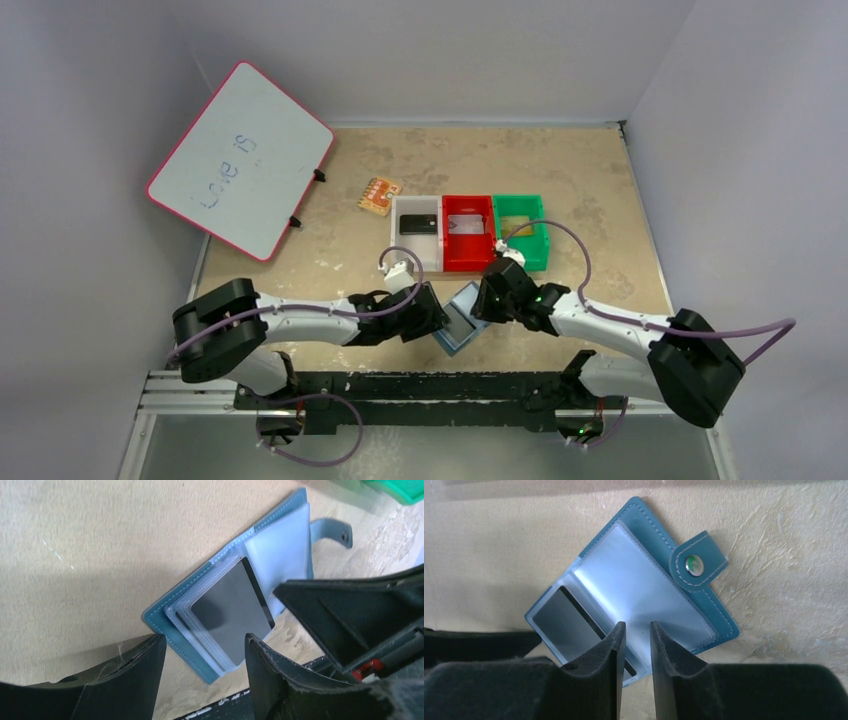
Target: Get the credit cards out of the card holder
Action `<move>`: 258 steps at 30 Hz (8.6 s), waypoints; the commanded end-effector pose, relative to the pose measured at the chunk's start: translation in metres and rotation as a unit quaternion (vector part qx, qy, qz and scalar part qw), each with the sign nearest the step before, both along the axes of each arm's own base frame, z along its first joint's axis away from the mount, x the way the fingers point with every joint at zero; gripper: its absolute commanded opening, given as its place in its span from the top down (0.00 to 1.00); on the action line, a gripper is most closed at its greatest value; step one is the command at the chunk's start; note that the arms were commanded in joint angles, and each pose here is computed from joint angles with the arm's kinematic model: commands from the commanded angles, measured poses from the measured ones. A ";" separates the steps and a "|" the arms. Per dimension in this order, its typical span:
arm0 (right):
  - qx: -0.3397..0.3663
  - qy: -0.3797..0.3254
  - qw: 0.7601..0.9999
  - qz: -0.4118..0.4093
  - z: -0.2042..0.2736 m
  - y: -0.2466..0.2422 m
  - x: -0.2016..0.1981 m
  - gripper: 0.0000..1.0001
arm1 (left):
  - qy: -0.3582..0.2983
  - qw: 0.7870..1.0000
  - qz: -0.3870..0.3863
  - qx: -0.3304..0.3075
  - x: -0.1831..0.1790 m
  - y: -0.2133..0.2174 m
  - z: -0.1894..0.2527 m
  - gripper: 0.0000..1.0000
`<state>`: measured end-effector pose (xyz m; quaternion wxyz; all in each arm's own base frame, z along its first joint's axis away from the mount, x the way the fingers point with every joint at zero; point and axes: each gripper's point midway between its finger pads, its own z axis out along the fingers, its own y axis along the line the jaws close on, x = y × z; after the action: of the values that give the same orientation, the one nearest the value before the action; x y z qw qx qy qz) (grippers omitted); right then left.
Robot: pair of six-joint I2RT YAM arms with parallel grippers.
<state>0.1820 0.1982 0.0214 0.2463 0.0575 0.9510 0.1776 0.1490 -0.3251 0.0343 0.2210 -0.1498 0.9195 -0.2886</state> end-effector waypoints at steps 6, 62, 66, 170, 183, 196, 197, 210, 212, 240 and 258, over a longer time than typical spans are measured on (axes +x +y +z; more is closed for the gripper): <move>0.037 0.036 0.998 0.017 -0.007 0.001 -0.026 0.72 | -0.038 0.998 -0.001 0.053 0.035 0.004 0.001 0.41; 0.099 -0.004 0.995 0.003 0.029 0.029 -0.001 0.53 | -0.067 0.992 -0.016 0.109 0.065 0.046 0.031 0.42; 0.113 0.001 0.993 0.018 0.024 0.039 -0.001 0.50 | -0.066 0.992 -0.020 0.105 0.063 0.045 0.032 0.43; 0.254 0.034 0.966 -0.023 0.011 0.052 -0.018 0.86 | -0.019 0.966 -0.114 0.230 0.017 0.048 -0.037 0.92; 0.238 0.031 0.970 -0.040 0.011 0.040 -0.016 1.00 | -0.020 0.966 -0.110 0.233 0.018 0.049 -0.037 0.93; 0.217 0.023 0.974 -0.059 0.010 0.023 -0.017 1.00 | -0.025 0.967 -0.110 0.229 0.020 0.047 -0.033 0.93; 0.215 0.022 0.975 -0.060 0.011 0.022 -0.016 1.00 | -0.027 0.967 -0.111 0.227 0.020 0.046 -0.033 0.93; 0.289 0.010 0.954 -0.081 0.027 0.035 -0.003 0.81 | -0.028 0.966 -0.121 0.228 0.020 0.042 -0.036 0.95; 0.281 0.010 0.956 -0.081 0.025 0.035 0.000 0.84 | -0.027 0.965 -0.122 0.230 0.020 0.042 -0.036 0.95; 0.216 -0.146 0.965 0.015 0.106 0.013 0.009 1.00 | -0.109 0.975 -0.088 0.175 0.047 0.024 0.039 0.66; 0.149 -0.374 0.909 0.110 0.196 0.009 0.042 1.00 | -0.171 0.947 0.045 0.267 0.101 0.139 0.111 0.24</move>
<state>0.2018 0.2067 0.1654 0.4596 -0.0288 0.8064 0.3710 0.2263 -0.2332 0.1071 0.3685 -0.0386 0.9256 -0.0770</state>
